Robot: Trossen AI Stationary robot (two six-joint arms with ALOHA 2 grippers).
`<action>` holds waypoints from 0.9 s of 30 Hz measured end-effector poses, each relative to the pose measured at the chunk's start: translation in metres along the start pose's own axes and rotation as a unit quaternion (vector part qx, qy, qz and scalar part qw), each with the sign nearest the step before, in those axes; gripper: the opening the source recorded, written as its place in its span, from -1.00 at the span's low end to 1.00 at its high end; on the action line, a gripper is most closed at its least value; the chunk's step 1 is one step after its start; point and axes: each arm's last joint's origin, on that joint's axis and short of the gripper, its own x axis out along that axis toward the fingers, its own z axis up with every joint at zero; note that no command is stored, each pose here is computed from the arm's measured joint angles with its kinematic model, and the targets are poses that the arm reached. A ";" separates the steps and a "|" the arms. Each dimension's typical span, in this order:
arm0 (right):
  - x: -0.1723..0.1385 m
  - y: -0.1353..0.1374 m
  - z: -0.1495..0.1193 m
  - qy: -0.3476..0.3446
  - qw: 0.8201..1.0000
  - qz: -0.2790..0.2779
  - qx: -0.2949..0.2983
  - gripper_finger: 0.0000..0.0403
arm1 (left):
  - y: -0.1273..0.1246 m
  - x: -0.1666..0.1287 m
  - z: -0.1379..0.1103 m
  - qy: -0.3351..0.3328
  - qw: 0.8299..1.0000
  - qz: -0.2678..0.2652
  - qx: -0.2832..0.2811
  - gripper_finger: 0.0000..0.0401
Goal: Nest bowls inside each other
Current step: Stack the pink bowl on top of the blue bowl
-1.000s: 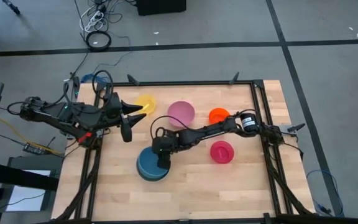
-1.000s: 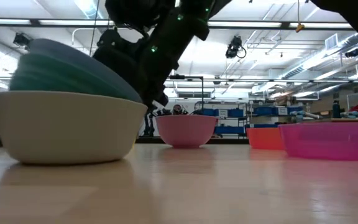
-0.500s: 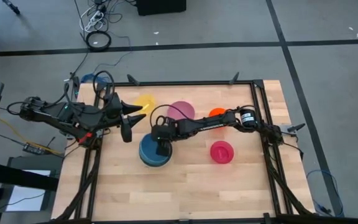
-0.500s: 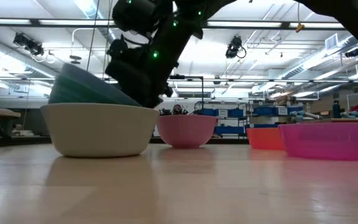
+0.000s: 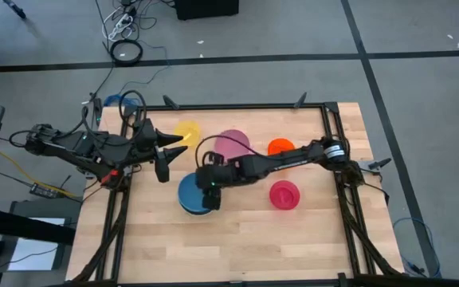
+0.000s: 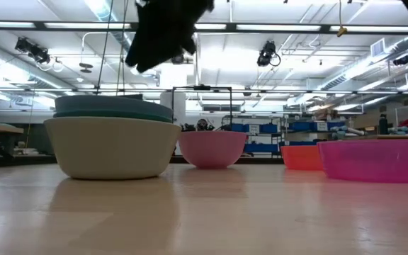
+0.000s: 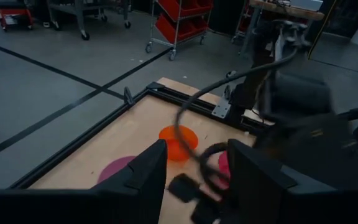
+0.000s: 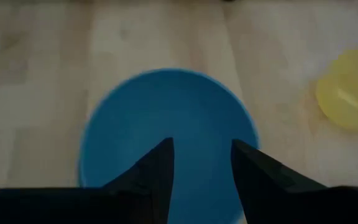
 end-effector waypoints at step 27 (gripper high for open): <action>0.033 -0.118 -0.059 0.175 0.976 0.001 0.130 -0.06 | 0.001 0.000 -0.003 0.013 1.000 0.002 0.007 -0.12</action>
